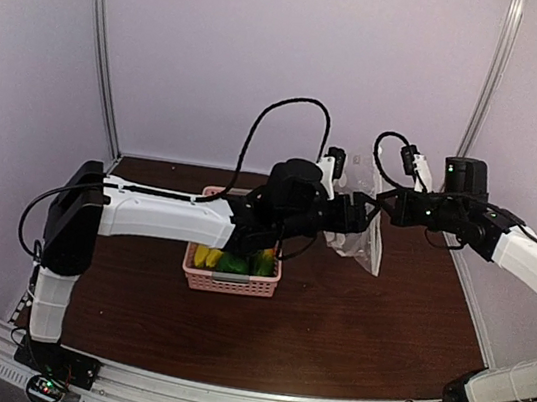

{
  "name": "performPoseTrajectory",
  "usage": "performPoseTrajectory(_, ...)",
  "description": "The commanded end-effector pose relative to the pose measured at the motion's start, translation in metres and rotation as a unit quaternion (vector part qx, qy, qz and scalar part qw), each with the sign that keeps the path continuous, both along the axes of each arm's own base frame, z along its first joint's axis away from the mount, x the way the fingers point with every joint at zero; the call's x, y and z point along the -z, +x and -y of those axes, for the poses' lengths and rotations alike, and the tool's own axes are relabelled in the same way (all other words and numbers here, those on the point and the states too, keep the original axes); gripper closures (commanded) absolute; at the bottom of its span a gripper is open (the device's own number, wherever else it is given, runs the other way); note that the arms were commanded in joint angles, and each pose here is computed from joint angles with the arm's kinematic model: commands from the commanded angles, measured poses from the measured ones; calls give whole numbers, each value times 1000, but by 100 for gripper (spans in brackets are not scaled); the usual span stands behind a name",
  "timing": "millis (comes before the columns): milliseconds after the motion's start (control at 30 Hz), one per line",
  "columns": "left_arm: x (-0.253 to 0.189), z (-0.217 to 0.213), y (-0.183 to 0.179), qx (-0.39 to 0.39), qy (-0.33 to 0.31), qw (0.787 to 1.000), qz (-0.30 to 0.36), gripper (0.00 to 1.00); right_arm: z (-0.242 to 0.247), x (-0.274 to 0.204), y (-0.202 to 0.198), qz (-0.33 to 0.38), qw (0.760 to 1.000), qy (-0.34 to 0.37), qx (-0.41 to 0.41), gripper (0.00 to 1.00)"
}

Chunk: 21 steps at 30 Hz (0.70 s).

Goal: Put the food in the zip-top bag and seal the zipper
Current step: Open the zipper food storage bag.

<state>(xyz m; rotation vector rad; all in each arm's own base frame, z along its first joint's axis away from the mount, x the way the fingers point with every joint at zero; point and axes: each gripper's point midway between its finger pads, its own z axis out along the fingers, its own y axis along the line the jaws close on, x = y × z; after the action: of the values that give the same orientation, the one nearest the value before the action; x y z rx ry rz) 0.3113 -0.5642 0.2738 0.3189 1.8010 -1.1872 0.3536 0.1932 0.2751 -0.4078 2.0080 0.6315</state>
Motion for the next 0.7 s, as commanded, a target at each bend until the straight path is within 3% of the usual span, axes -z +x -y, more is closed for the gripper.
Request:
performPoseTrajectory(0, -10, 16, -6, 20, -19, 1000, 9, 19, -1, -4, 7, 2, 1000, 7, 29, 100)
performPoseTrajectory(133, 5, 24, 5, -8, 24, 1000, -7, 19, -6, 2, 6, -21, 999, 13, 28, 100)
performPoseTrajectory(233, 28, 15, 19, -56, 63, 996, -35, 25, -11, -2, 2, -23, 999, 29, 17, 100)
performPoseTrajectory(533, 58, -7, 36, -113, 106, 986, -57, 54, -8, -9, -6, -21, 999, 26, 13, 100)
performPoseTrajectory(667, 64, -15, 44, -124, 114, 984, -57, 79, -4, -6, -8, -22, 1000, -3, 12, 100)
